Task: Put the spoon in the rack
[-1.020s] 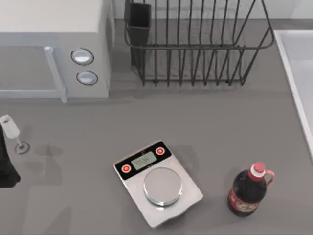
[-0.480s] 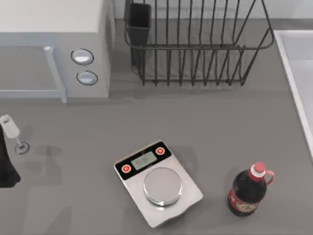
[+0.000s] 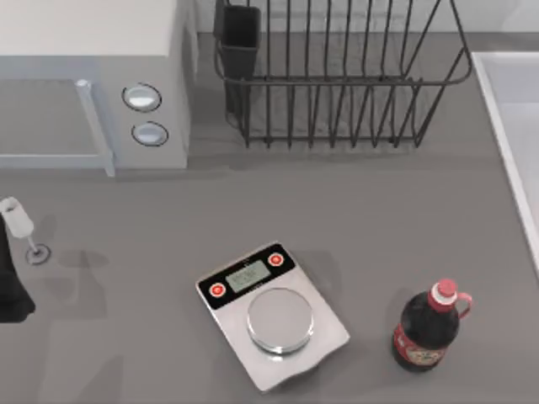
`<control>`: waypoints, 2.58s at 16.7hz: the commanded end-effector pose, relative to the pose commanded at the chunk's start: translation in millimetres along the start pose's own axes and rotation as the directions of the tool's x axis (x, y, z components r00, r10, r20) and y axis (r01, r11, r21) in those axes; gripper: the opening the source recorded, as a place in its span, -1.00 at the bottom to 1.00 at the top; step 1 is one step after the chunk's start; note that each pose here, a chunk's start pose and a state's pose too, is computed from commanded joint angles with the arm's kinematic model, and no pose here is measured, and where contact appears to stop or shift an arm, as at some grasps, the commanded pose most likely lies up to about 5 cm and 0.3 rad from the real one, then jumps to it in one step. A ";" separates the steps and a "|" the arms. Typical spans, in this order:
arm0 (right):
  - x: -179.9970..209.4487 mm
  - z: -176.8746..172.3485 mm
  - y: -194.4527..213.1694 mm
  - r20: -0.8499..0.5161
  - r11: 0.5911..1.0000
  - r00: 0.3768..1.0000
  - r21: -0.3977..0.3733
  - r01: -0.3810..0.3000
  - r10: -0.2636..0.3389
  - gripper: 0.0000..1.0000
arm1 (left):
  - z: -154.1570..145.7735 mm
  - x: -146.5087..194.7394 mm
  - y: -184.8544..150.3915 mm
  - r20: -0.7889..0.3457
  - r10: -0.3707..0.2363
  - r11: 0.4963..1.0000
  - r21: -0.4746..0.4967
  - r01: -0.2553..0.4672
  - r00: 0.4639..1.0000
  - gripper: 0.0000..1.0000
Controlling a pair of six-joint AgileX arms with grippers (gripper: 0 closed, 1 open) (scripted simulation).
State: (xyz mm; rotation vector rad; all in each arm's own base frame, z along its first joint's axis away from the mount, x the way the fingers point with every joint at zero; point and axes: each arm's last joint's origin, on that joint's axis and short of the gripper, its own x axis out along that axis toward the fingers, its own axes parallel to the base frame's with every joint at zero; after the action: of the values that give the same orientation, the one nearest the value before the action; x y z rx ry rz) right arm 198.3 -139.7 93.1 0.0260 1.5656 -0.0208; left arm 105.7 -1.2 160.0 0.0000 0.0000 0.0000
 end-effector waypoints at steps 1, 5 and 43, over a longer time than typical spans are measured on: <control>0.0 0.0 0.0 0.000 1.000 1.000 0.000 0.000 0.000 -0.96 | 0.0 0.0 0.0 0.000 0.000 1.000 0.000 0.000 1.000 1.00; 0.0 0.0 0.0 0.000 1.000 1.000 0.000 0.000 0.000 -1.00 | 0.0 0.0 0.0 0.000 0.000 1.000 0.000 0.000 1.000 1.00; -240.7 89.7 113.2 0.432 0.900 0.836 -0.111 0.421 -0.338 -1.00 | 0.0 0.0 0.0 0.000 0.000 1.000 0.000 0.000 1.000 1.00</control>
State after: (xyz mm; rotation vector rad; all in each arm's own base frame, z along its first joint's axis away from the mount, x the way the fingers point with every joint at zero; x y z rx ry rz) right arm 290.1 -30.0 334.6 -0.4317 1.1280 -0.1729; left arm 105.7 -1.2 160.0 0.0000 0.0000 0.0000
